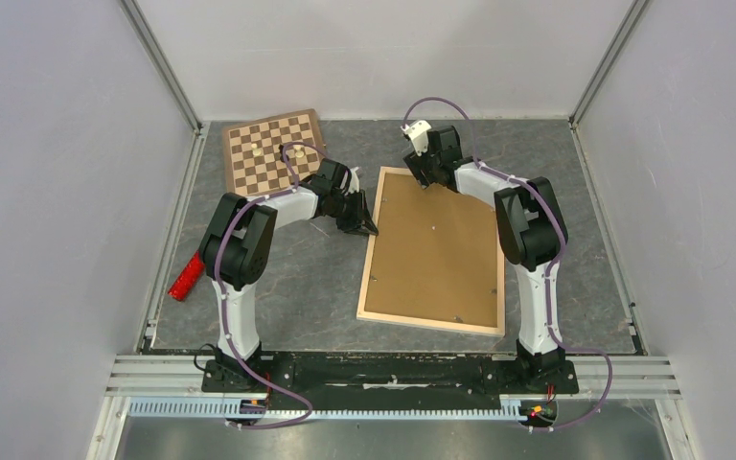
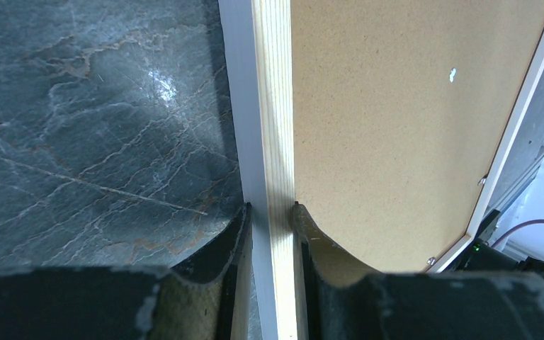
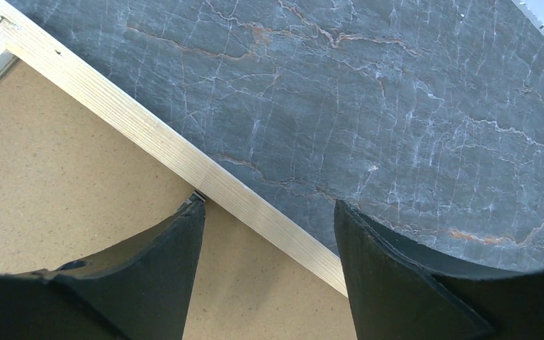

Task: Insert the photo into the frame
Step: Install the photo frame at the center of the board, then adjust the photo frame at the center of the board.

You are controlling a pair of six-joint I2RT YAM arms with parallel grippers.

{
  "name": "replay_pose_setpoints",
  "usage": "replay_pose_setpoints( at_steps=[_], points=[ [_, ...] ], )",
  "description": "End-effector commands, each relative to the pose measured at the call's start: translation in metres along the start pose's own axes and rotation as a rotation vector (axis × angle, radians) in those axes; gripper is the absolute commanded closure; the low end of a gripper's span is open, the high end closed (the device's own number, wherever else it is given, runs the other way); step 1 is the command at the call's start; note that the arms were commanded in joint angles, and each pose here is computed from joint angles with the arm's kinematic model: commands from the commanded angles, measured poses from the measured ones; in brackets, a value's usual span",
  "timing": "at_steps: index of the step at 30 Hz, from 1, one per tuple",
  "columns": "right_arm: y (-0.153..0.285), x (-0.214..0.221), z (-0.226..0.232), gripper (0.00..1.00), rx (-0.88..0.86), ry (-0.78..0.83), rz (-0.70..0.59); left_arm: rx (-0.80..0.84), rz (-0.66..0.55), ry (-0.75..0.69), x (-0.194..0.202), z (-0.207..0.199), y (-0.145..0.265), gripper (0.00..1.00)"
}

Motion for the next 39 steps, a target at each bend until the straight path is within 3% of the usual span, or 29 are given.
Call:
replay_pose_setpoints(
  at_steps=[1,21,39],
  points=[
    [-0.007,-0.009,0.000,0.30,0.021,0.002,-0.032,-0.136,0.145,0.020,0.040,0.037,-0.017,0.98],
    [0.068,-0.027,-0.044,0.29,0.076,-0.046,-0.116,-0.150,0.109,-0.006,0.020,0.033,-0.017,0.98],
    [0.127,0.041,-0.057,0.29,0.058,-0.095,-0.067,-0.309,0.249,-0.475,-0.031,0.046,-0.010,0.98]
  ],
)
Point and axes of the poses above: each gripper's point midway between its finger pads, its own y axis back along the fingers, its own z axis along the line the jaws close on, x = y × z, the point moved 5 cm from there along y, back along the fingers, and after that the axes turned 6 degrees about -y, right-handed, at the moved point
